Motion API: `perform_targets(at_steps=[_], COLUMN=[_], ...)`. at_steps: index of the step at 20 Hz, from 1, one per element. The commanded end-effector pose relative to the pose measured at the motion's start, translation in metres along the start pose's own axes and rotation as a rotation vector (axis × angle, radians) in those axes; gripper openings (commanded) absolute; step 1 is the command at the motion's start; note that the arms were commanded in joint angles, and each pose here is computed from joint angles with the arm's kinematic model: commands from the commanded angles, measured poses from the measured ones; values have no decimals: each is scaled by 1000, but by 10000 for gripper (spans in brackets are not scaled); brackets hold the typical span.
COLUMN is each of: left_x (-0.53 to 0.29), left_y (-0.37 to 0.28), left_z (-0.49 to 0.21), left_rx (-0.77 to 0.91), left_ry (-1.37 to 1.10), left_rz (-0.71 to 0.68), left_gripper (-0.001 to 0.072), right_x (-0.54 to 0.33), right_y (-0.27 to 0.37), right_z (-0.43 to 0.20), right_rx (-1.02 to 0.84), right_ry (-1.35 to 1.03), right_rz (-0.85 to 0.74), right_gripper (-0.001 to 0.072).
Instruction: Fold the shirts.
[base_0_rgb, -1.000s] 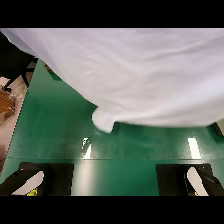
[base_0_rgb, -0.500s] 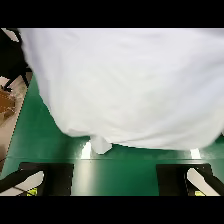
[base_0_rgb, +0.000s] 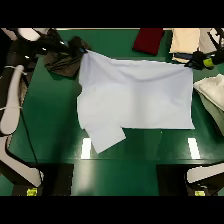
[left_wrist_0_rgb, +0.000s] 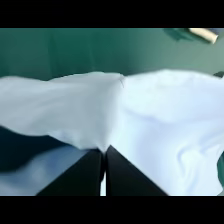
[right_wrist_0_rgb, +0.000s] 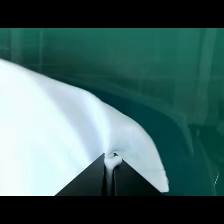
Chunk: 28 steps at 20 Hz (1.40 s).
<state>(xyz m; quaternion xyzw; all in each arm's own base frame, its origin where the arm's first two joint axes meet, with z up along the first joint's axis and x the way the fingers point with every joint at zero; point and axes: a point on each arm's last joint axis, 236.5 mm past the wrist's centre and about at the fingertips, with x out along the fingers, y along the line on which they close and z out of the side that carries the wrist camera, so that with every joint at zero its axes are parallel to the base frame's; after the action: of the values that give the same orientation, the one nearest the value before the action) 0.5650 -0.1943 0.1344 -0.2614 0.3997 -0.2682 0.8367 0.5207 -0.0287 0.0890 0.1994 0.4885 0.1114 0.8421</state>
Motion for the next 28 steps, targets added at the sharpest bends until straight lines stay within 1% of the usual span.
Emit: perform_targets(at_steps=[1, 2, 3, 4, 5, 6, 9, 12, 14, 17, 21, 25, 28], left_x=[48, 52, 53, 52, 49, 44, 22, -4, -19, -36, -63, -83, -89], left_y=[30, 34, 36, 40, 45, 55, 78, 88, 91, 96, 77, 78, 75], left_z=[-11, -14, -16, -16, -18, -23, -54, -111, -150, -196, -272, -334, -352], left_rx=[-31, -31, -29, -21, -18, -12, -80, -132, -176, -270, -433, -504, -543], left_ry=[-1, 5, 12, 16, 30, 60, 219, 461, 545, 477, 428, 468, 458], left_rz=[35, 41, 46, 59, 70, 94, 119, 115, 123, 173, 138, 158, 152], left_gripper=[24, 25, 46, 309, 516, 544, 545, 544, 543, 543, 544, 544, 544], right_x=[37, 44, 48, 48, 44, 37, 10, -11, -20, -34, -55, -64, -70], right_y=[-7, -10, -11, -16, -22, -33, -63, -93, -104, -114, -127, -125, -116], right_z=[24, 21, 16, 10, 5, -1, -34, -85, -125, -160, -177, -180, -175], right_rx=[18, 47, 74, 91, 110, 134, 224, 294, 325, 367, 432, 434, 404], right_ry=[-16, 4, 28, 48, 64, 76, 103, 80, 81, 50, 4, -14, -30], right_rz=[2, 7, 16, 21, 25, 17, -8, -51, -40, -6, 3, -5, -10], right_gripper=[25, 42, 224, 379, 404, 405, 404, 404, 404, 404, 405, 404, 403])
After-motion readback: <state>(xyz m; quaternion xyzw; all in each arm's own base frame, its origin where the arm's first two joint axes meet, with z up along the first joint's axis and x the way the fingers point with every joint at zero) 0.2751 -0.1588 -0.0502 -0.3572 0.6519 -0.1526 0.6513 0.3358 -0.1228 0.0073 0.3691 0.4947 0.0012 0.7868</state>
